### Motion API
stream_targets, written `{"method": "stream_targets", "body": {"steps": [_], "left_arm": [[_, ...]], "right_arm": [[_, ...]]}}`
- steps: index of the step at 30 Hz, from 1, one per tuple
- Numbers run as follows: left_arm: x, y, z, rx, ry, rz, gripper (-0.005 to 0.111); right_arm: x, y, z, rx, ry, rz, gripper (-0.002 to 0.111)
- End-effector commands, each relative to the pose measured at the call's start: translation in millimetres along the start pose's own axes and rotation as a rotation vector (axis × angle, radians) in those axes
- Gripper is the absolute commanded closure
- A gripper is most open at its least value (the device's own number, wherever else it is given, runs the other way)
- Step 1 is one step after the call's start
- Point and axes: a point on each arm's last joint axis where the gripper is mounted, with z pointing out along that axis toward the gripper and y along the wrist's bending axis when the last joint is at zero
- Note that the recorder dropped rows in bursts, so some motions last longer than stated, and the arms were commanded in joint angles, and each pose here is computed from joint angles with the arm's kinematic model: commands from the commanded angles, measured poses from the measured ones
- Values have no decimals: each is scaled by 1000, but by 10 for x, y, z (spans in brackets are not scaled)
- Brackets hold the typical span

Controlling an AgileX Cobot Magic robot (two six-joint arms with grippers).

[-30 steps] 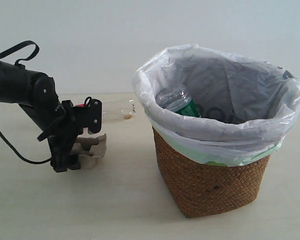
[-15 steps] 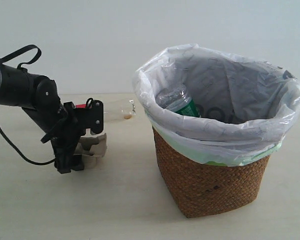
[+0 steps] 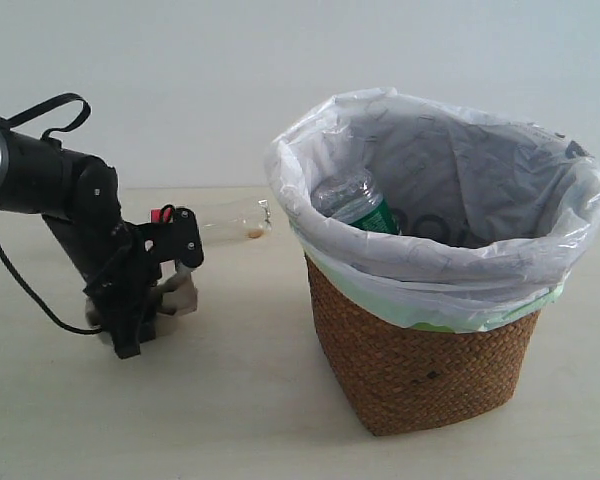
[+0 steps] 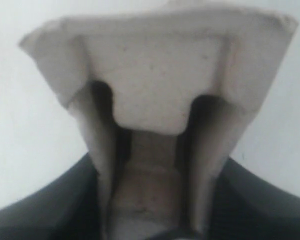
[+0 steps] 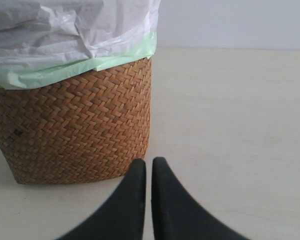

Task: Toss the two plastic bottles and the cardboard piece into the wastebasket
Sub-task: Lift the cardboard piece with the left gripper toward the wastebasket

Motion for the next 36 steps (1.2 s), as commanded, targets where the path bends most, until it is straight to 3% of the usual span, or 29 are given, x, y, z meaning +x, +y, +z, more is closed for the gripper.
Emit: {"method": "stream_targets", "body": {"steps": [1,6,10,13,16,21,23,26,32,33,36], "left_arm": [[48,68,-462,-61,-12,-126,103],[207,162,-1243,-96,-222,-377,103],[544,175,-1803,-79,-371,-657,103],[859,109,-2098,-156,-438,-841,103],[1197,-5,-2292,-234,-490,-1064,103],[1702,-266,-2427,-287,-463,-1389,103],[1699,-332,-2431,-256,-486,-1418,103],[1446,-364,-2435,-115,-603,-1359,103],[524,-472,-2840,222,-1156,-1119,103],[336,-524,-2973,334,-1272,-1081,103],[-15,-600,-3272,501,-1460,-939,103]], "right_arm": [[-13,-1,-5,2,-18,-7,108],[-13,-1,-5,2,-18,-7,108],[-13,-1,-5,2,-18,-7,108],[-13,-1,-5,2,-18,-7,108],[-13,-1,-5,2,-18,-7,108],[-13,-1,-5,2,-18,-7,108],[-13,-1,-5,2,-18,-7,108],[-13,-1,-5,2,-18,-7,108],[-13,-1,-5,2,-18,-7,108],[-13,-1,-5,2,-18,-7,108],[-13,-1,-5,2,-18,-7,108]]}}
